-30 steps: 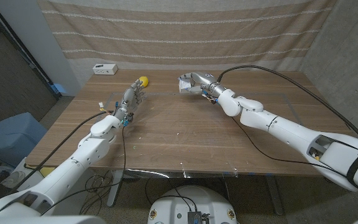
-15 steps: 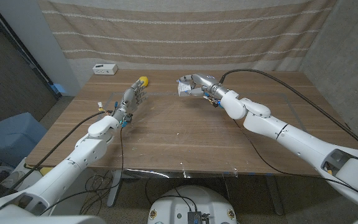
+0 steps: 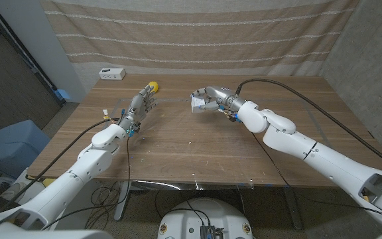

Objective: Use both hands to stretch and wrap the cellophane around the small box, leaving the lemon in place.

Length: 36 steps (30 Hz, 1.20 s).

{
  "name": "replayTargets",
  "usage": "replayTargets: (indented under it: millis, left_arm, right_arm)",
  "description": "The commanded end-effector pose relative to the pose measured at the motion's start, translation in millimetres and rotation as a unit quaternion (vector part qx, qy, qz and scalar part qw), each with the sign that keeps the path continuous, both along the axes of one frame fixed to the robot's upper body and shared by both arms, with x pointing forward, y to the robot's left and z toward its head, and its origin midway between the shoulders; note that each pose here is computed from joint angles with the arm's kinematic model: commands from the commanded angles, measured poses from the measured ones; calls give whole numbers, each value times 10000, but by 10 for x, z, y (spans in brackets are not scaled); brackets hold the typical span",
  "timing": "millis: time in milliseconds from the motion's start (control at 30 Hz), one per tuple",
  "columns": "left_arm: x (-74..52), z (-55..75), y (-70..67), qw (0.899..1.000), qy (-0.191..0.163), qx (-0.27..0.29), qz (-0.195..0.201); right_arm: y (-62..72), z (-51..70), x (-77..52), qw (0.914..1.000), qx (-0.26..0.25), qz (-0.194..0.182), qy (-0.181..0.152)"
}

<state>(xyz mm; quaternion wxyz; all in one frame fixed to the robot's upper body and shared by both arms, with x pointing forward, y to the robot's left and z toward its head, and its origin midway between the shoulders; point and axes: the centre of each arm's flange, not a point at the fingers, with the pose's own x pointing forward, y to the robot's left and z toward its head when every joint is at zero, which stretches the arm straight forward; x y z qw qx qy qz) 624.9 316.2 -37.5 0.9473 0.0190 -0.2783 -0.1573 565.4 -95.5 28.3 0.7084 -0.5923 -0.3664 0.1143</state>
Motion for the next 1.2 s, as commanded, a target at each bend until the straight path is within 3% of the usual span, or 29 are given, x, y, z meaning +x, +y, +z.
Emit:
replayTargets:
  millis: [33,300,833,1200]
  left_arm:
    - [-29,-7,-5,10000,-48,43,-77]
    - [-28,-10,-12,9999,-45,56,-114]
    - [-43,-19,19,10000,-30,71,-61]
    - [-43,-9,21,9999,-25,103,-74]
  right_arm:
    - [23,-178,-244,9995,156,-142,243]
    - [71,-250,-302,9989,210,-103,405]
    - [226,-375,-241,9959,77,192,881]
    - [308,-549,-170,9963,40,-71,852]
